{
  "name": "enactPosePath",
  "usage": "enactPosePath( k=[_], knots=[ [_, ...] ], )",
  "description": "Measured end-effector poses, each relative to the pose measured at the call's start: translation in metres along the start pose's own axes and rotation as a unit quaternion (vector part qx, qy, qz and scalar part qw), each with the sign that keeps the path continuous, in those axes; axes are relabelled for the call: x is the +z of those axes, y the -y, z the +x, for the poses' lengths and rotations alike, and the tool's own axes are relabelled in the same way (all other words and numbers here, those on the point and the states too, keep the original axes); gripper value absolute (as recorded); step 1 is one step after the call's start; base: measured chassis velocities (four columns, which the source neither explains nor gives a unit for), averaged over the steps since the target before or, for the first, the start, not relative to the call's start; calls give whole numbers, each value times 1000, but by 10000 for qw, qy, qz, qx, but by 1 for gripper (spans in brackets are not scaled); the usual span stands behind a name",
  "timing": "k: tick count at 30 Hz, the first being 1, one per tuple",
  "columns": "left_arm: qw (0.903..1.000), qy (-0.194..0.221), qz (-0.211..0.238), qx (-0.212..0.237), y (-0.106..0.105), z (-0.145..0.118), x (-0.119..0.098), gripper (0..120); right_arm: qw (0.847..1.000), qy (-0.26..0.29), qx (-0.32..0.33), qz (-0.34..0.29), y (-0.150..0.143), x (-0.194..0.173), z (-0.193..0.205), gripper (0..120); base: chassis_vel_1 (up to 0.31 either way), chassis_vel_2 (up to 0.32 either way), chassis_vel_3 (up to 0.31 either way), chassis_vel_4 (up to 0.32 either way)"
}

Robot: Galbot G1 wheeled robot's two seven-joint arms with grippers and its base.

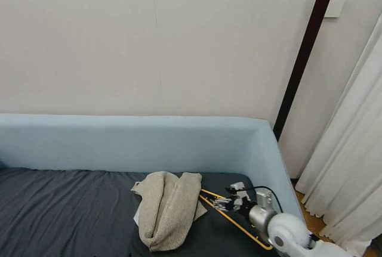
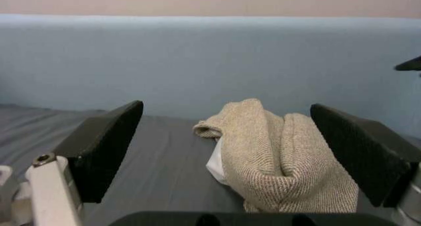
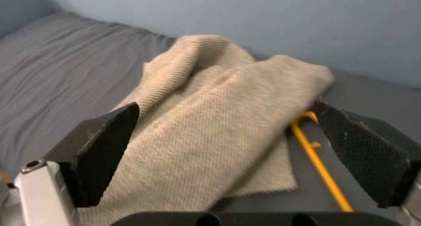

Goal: Pick up the clothes from the sofa and hang them on the clothes hanger.

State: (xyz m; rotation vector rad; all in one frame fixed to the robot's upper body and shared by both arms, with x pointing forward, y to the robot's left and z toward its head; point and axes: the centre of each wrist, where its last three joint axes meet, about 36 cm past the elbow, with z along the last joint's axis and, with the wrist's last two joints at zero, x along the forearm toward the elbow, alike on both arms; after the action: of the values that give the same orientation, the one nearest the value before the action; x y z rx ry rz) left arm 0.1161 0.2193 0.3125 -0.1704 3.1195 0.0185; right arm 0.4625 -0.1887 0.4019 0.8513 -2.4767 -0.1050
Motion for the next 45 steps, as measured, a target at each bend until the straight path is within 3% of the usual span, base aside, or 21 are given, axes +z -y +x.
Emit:
enactPosePath(
  k=[10,17,31,42,45],
  knots=[
    [9999,-45,49,-109,8,10,2,100,9985,-348,-416,-116,-38,-3,-67,100,0,0,0,0],
    [9999,-37,34,-138,12,15,0,100,9953,-754,-540,-271,-58,23,-115,100,0,0,0,0],
    [9998,-17,45,-196,16,27,0,100,9900,-858,-1118,-38,-92,21,-166,100,0,0,0,0],
    [9997,33,50,-219,15,30,-4,100,9896,-1241,-710,-171,-106,16,-195,100,0,0,0,0],
    [9997,45,36,-228,14,29,-4,100,9893,-1297,-654,-115,-110,17,-196,93,0,0,0,0]
  ],
)
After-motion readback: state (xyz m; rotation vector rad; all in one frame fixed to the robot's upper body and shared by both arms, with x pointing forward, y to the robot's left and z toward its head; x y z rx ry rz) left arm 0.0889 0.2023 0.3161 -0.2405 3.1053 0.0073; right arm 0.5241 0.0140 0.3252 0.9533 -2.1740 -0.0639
